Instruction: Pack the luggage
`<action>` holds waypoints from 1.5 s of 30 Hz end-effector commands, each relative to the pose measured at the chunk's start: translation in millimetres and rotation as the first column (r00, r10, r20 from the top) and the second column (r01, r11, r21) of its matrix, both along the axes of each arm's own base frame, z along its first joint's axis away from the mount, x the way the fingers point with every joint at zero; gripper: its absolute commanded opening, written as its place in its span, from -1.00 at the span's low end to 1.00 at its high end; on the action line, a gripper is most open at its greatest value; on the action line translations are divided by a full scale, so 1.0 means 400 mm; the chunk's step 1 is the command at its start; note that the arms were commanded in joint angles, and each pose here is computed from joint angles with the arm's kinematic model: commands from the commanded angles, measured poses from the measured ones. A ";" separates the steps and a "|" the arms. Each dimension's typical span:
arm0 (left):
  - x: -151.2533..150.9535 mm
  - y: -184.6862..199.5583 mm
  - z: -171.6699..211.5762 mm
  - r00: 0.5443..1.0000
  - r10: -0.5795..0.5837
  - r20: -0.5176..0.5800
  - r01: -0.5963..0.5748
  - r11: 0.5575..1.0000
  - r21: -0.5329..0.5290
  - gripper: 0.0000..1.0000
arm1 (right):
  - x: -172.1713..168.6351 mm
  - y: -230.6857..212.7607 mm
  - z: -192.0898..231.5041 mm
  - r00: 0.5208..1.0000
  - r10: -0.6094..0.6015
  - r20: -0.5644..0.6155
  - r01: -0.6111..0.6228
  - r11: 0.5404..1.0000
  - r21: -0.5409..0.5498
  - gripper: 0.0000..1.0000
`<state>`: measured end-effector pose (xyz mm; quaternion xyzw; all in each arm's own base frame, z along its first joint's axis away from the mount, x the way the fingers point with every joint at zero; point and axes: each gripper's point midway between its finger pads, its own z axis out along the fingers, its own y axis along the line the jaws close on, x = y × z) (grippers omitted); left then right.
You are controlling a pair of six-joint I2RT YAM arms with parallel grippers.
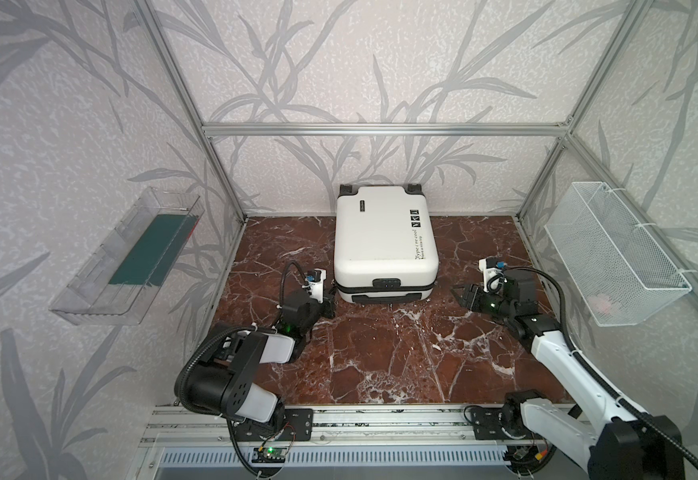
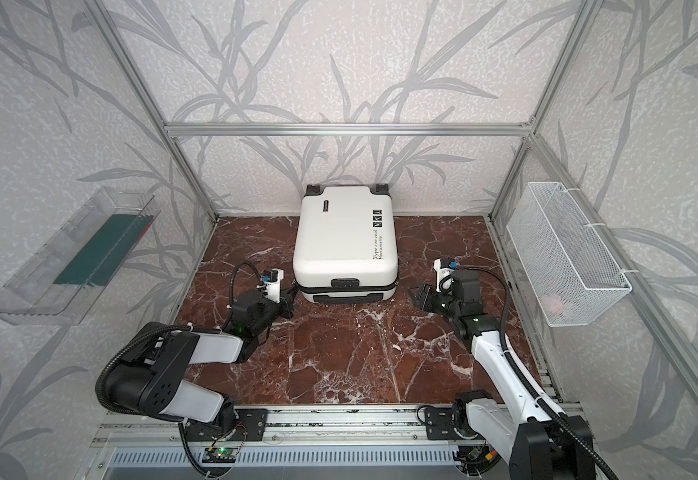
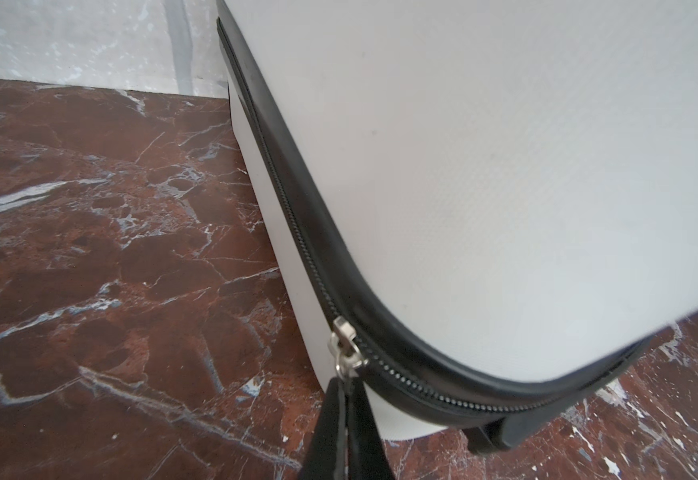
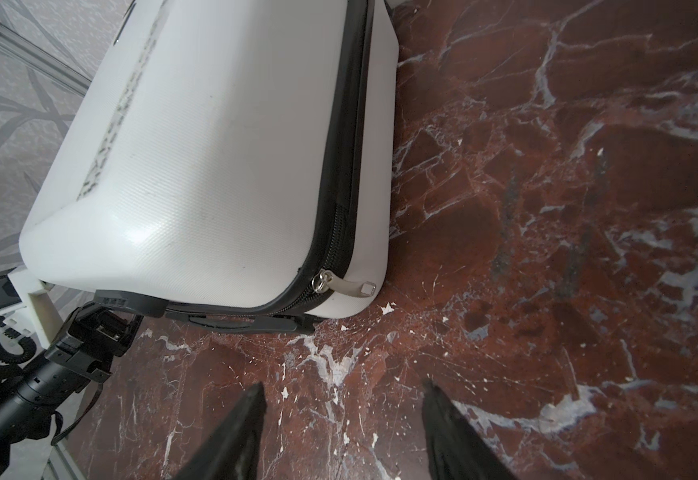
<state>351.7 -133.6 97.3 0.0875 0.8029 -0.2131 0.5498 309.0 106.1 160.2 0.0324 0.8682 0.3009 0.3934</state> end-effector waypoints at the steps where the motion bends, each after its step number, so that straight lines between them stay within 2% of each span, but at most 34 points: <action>1: 0.002 0.003 0.037 0.999 0.011 0.040 -0.010 1.000 -0.006 -1.00 | 0.009 0.009 -0.008 0.995 0.067 0.073 -0.063 0.997 -0.051 0.21; 5: 0.007 0.005 0.038 0.999 0.018 0.036 -0.018 1.000 -0.005 -1.00 | 0.021 0.022 -0.037 0.991 0.111 0.068 -0.107 0.993 -0.059 0.17; 10: 0.014 0.003 0.044 0.999 0.022 0.038 -0.022 1.000 -0.010 -1.00 | 0.027 0.076 -0.050 0.957 0.261 0.130 -0.258 0.965 -0.039 0.16; 21: 0.023 0.002 0.048 0.999 0.023 0.046 -0.023 1.000 -0.007 -1.00 | 0.074 0.104 -0.051 0.931 0.322 0.173 -0.323 0.946 -0.022 0.26; 34: 0.045 -0.007 0.057 0.998 0.012 0.058 -0.012 1.000 0.001 -1.00 | 0.127 0.138 -0.053 0.903 0.397 0.162 -0.404 0.915 0.011 0.26; 38: 0.049 -0.010 0.061 0.998 0.008 0.063 -0.008 1.000 -0.001 -1.00 | 0.117 0.153 -0.061 0.892 0.422 0.159 -0.436 0.898 0.061 0.19; 45: 0.054 -0.013 0.069 0.998 0.001 0.069 -0.001 1.000 0.006 -1.00 | 0.089 0.149 -0.072 0.901 0.407 0.150 -0.421 0.903 0.082 -0.13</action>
